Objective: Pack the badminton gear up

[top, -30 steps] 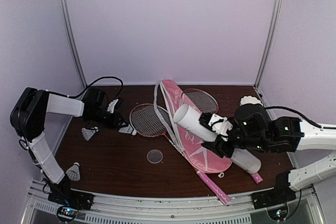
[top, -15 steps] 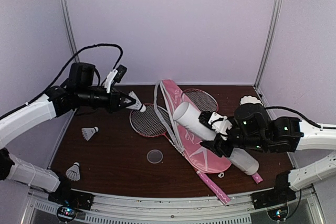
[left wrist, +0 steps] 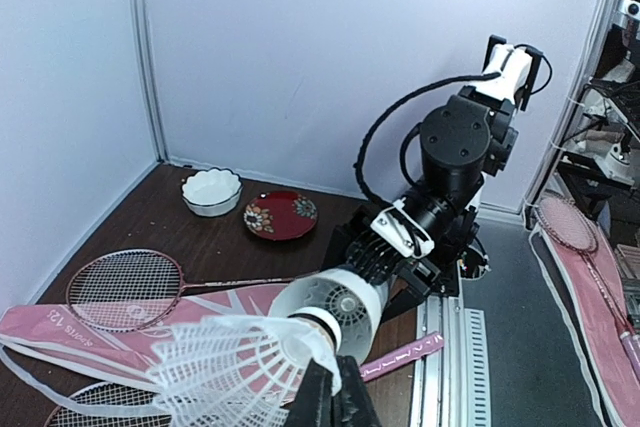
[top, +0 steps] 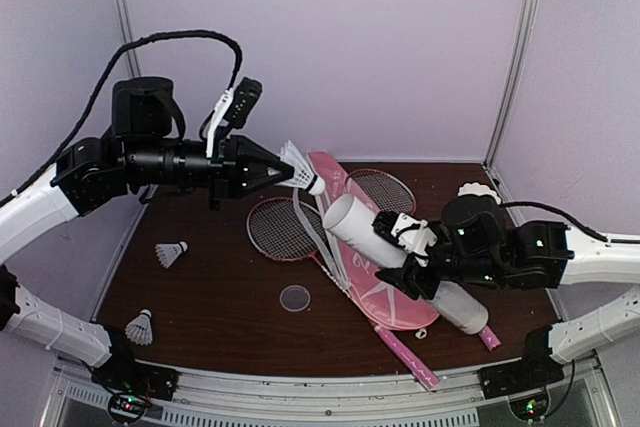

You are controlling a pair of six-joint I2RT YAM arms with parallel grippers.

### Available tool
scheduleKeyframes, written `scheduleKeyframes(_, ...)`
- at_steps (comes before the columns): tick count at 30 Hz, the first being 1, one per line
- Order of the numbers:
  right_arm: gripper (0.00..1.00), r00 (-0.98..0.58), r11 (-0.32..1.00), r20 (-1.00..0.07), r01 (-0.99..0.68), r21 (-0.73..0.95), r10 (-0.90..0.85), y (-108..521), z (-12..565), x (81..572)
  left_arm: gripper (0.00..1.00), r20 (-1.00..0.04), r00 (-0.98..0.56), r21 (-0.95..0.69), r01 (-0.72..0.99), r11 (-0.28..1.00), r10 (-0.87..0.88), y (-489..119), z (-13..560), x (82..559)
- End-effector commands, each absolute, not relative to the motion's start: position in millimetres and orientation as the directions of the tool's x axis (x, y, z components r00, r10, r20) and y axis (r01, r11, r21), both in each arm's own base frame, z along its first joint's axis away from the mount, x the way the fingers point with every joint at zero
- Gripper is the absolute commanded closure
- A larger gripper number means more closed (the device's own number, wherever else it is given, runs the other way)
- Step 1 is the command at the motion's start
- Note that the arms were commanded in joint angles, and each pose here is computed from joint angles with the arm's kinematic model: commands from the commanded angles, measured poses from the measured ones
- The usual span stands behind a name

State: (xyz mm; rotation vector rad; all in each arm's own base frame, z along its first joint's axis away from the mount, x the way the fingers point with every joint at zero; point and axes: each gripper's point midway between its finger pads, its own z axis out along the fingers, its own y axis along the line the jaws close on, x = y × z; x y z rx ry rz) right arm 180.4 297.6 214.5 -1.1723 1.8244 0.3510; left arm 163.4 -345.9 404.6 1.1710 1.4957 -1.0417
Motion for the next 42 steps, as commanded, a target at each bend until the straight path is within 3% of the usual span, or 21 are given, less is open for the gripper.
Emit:
scheduleKeyframes(1,0.59,-0.097,0.516,-0.873,-0.836,-0.189,-0.478,309.9,251.4,181.9,1.00,-0.975,-0.057,-0.029,0.991,0.130,0.217,-371.9,403.7,154.9)
scheduleKeyframes(9,0.59,-0.075,0.508,-0.891,-0.841,-0.185,-0.447,310.7,260.6,179.1,1.00,-0.960,-0.035,-0.026,0.999,0.036,0.279,-402.1,390.0,138.6)
scheduleKeyframes(10,0.59,-0.072,0.508,-0.892,-0.841,-0.186,-0.445,310.6,261.0,179.1,0.96,-0.957,-0.032,-0.027,0.999,0.020,0.287,-403.6,388.0,135.7)
scheduleKeyframes(13,0.60,-0.062,0.508,-0.899,-0.841,-0.187,-0.434,309.8,263.4,178.4,0.63,-0.949,-0.028,-0.025,1.000,0.013,0.315,-400.6,383.6,133.4)
scheduleKeyframes(15,0.60,-0.058,0.504,-0.900,-0.843,-0.188,-0.432,309.0,263.4,177.1,0.49,-0.943,-0.016,-0.012,1.000,0.014,0.332,-395.0,381.5,131.7)
scheduleKeyframes(20,0.60,-0.046,0.480,-0.899,-0.857,-0.189,-0.436,309.1,262.4,172.2,0.35,-0.919,0.018,0.011,1.000,-0.019,0.394,-386.9,368.6,125.1)
scheduleKeyframes(32,0.60,-0.042,0.441,-0.885,-0.877,-0.190,-0.464,316.9,259.1,167.6,0.33,-0.840,0.164,0.107,0.985,-0.138,0.518,-399.2,341.0,111.7)
scheduleKeyframes(42,0.61,-0.036,0.471,-0.903,-0.862,-0.189,-0.428,313.9,269.8,171.1,0.39,-0.783,0.192,0.071,0.972,-0.222,0.591,-414.6,306.9,101.1)
